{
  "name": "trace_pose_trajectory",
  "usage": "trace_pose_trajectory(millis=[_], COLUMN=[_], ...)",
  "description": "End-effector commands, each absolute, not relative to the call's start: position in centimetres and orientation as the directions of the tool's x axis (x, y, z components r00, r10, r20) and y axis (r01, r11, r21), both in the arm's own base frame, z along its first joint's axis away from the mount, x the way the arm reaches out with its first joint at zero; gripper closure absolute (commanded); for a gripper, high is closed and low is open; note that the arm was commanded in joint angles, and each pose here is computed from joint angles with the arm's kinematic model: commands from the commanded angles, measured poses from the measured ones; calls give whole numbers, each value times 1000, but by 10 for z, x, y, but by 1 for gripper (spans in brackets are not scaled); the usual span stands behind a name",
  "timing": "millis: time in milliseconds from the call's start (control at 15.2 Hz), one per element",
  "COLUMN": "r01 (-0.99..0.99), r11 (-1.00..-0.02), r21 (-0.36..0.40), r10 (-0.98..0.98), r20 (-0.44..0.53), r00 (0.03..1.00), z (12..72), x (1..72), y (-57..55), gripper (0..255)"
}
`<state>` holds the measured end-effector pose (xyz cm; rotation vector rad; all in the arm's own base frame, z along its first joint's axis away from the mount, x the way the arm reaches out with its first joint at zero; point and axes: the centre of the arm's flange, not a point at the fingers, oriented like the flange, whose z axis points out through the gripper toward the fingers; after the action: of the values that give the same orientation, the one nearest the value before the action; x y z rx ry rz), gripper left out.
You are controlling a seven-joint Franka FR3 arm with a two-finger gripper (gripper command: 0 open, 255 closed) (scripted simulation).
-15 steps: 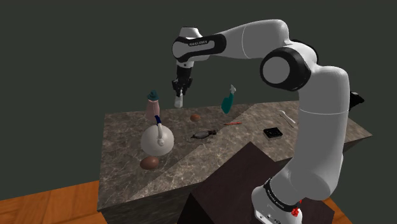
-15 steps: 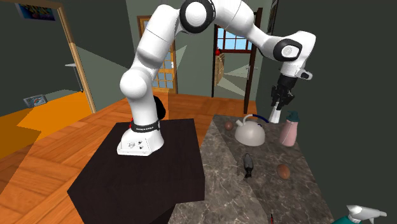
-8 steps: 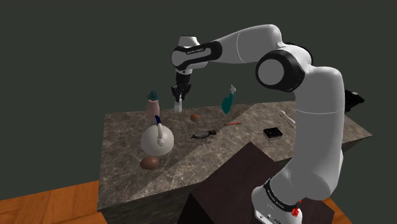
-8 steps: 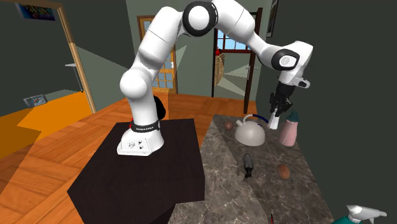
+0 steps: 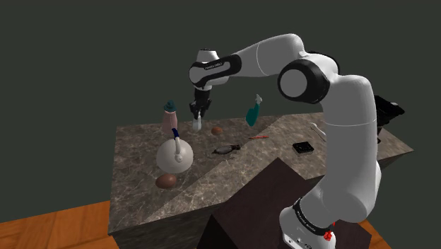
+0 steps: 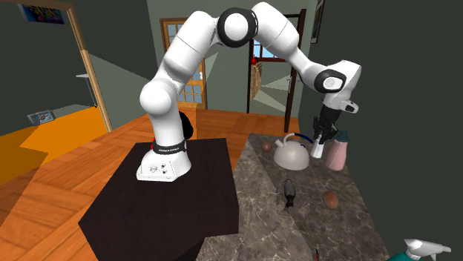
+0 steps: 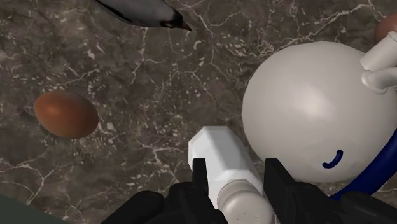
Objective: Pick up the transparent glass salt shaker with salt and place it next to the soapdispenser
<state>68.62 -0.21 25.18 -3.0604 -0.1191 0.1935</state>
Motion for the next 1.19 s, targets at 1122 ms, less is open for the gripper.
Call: trace_pose_trajectory(millis=[1122], r01=[73], r11=[-994], r21=[-77], r10=[82], r20=[-122], r00=[989], z=[151], x=[686], y=[-2], gripper=[255])
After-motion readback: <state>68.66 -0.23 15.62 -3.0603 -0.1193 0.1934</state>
